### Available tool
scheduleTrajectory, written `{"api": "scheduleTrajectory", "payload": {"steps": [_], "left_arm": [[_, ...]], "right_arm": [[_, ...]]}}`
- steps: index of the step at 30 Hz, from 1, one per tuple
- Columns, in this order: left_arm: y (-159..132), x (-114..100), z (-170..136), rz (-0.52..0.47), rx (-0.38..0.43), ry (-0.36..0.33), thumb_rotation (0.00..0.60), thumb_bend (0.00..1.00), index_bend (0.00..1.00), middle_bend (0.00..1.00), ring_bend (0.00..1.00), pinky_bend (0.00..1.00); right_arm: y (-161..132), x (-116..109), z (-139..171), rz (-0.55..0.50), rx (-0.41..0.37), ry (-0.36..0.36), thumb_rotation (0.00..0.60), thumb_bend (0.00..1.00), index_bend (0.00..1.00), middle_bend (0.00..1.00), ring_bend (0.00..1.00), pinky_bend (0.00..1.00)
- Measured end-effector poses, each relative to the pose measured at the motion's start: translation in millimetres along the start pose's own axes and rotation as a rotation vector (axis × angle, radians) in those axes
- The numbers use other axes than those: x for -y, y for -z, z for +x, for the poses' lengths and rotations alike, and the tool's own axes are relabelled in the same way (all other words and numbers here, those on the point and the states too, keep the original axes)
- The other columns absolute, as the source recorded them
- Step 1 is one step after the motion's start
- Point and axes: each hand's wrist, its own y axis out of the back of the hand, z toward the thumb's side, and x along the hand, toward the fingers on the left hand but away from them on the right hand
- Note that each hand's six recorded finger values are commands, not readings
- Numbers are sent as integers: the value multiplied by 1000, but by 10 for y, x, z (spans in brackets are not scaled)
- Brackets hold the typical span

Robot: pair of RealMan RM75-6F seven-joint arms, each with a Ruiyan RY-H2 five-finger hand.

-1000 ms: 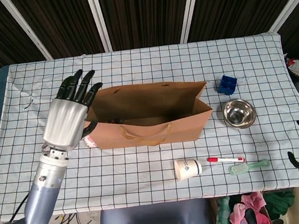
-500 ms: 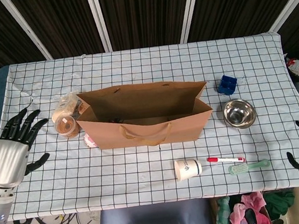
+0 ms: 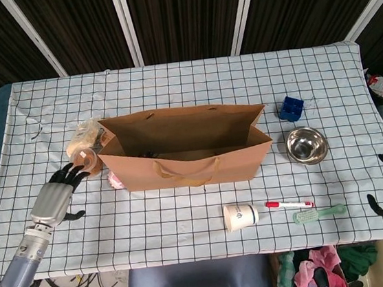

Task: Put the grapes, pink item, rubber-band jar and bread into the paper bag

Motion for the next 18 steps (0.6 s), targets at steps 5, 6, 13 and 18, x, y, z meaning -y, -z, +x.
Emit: {"api": "scheduleTrajectory", "payload": {"steps": [5,6,13,18], "left_arm": [[-154,166,351,-43,1,11,600,70,200,112,0,163],[-180,162,399,-55,0,5,600,70,202,114,0,163],[-352,162,591,-115,12,-8,600,71,226,145,21,164],[-428,221,695,-93,11,11,600,101,259,198,63,182]], "right_arm": [[6,4,-3,2,1,-2,600,299,103,87,177,299],[6,6,-3,3,1,-3,600,299,104,87,177,299],[9,14,-10,2,2,-6,600,298,103,87,177,299],[16,5,-12,-1,5,-3,600,299,103,87,177,299]]}}
